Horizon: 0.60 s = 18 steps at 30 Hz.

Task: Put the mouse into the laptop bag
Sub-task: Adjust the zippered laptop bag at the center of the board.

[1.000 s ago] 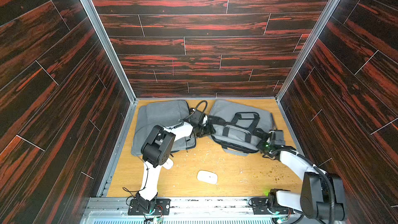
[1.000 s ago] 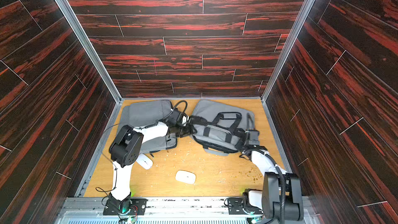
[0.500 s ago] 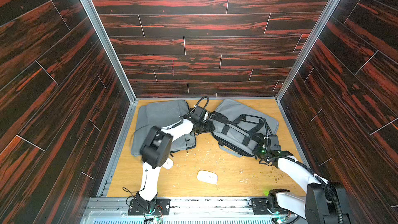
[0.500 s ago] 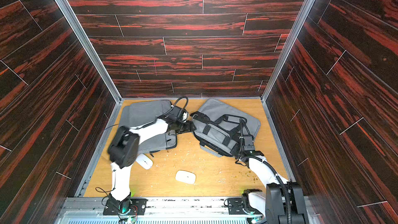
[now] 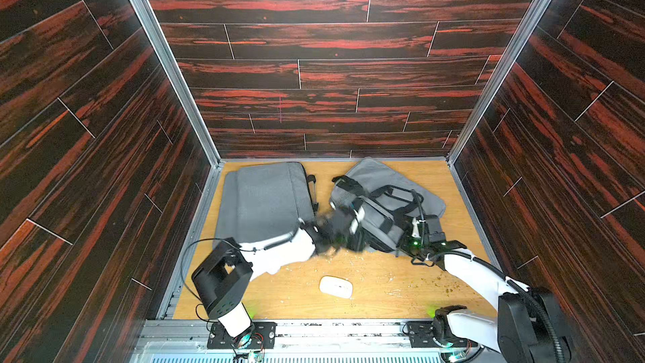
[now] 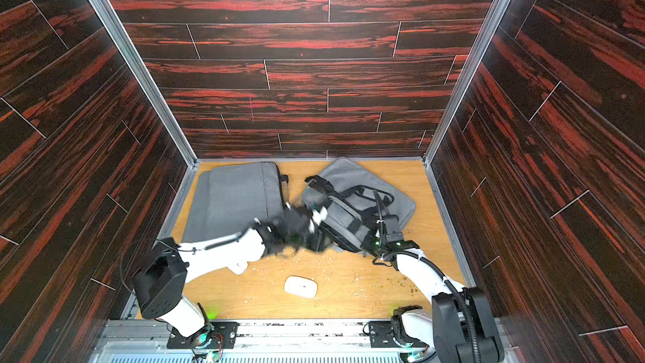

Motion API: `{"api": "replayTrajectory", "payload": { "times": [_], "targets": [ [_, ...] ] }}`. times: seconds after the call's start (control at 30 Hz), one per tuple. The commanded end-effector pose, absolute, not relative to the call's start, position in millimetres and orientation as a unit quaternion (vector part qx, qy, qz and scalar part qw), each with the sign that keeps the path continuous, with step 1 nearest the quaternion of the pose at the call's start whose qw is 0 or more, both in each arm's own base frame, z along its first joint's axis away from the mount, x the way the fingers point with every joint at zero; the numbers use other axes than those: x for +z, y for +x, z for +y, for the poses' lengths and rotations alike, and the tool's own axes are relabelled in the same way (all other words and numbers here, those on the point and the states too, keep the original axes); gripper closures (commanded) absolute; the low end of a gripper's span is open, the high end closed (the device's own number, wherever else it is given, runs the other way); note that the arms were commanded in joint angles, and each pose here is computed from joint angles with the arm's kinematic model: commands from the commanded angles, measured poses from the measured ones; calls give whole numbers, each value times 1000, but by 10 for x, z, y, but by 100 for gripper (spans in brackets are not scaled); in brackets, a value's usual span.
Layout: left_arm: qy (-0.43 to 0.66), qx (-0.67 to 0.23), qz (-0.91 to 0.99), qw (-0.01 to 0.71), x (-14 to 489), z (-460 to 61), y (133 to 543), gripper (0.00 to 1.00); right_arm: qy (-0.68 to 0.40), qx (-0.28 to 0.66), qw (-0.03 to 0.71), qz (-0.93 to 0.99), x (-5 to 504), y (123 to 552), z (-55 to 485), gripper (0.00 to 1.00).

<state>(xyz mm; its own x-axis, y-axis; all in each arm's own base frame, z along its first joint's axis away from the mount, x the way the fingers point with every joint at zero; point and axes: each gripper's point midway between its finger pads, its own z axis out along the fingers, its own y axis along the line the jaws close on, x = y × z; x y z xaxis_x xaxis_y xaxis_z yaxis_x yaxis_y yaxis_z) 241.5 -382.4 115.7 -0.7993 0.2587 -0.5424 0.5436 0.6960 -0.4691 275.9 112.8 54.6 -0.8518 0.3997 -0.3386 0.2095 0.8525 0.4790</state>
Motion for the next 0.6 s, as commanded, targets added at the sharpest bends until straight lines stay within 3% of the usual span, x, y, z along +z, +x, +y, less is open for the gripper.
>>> {"api": "replayTrajectory", "payload": {
  "times": [0.0, 0.23, 0.57],
  "targets": [
    [246, -311, 884, 248, 1212, -3875, 2387, 43, 116, 285, 207, 929, 738, 2791, 1512, 100],
    [292, -342, 863, 231, 1136, -4297, 2138, 39, 98, 331, 195, 918, 902, 2755, 1740, 100],
    [305, -305, 872, 231, 783, -4481, 2216, 37, 105, 336, 193, 916, 949, 2721, 1750, 100]
  ]
}}
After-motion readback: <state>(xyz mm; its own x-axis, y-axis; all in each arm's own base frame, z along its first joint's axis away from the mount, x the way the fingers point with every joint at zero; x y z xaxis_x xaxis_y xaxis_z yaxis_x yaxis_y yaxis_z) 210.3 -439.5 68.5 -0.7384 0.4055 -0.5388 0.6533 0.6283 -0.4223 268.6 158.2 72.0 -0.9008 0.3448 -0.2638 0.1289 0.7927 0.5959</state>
